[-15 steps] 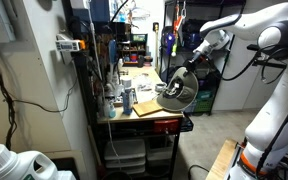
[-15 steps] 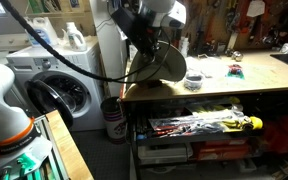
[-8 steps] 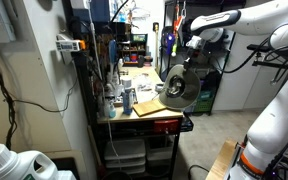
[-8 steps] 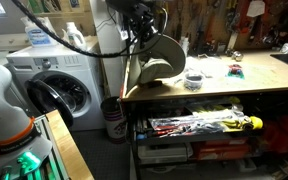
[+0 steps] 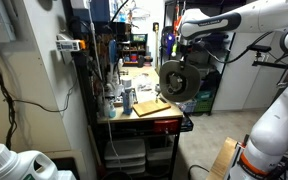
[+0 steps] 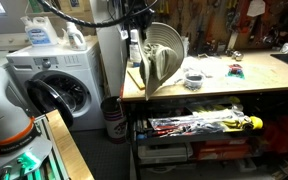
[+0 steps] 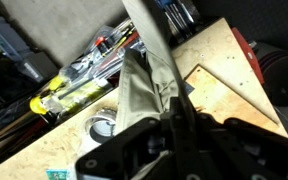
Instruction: Turn over the hat on the table
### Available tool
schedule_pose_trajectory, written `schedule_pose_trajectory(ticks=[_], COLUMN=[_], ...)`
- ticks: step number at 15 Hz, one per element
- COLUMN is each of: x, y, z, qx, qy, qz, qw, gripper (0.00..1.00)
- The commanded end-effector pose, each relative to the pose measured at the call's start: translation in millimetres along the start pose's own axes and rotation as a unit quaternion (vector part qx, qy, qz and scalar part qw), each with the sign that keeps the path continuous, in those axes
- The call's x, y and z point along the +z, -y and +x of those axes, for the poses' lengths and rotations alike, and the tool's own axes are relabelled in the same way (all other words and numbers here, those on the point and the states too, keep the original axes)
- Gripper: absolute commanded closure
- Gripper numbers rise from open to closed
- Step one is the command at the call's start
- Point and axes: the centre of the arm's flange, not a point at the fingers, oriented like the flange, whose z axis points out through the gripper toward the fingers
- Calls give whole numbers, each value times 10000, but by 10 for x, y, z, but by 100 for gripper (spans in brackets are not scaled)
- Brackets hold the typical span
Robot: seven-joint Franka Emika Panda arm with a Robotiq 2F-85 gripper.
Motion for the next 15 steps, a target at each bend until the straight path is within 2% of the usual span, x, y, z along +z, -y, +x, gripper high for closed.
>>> schedule_pose_trajectory(ticks=[1,4,6,7,11,12,14,15], x=[-115,-192,-184,-237,-208,-206,-223,-201], y=[164,242,296,208,268,270,430,485], z=[10,96,143,235,264,259,291,313], qx=[-402,-751,-1102,-899,-1046,-1050,-1254,-1325], qy=[-10,-91,-186,-104,-138,-138,-465,-489], qz=[-944,-1673,-1902,-1624,-1756,-1757,-1900,-1987], qw=[9947,9830,9754,9826,9788,9787,9726,9698], gripper=[99,99,99,96,96,99,99,99])
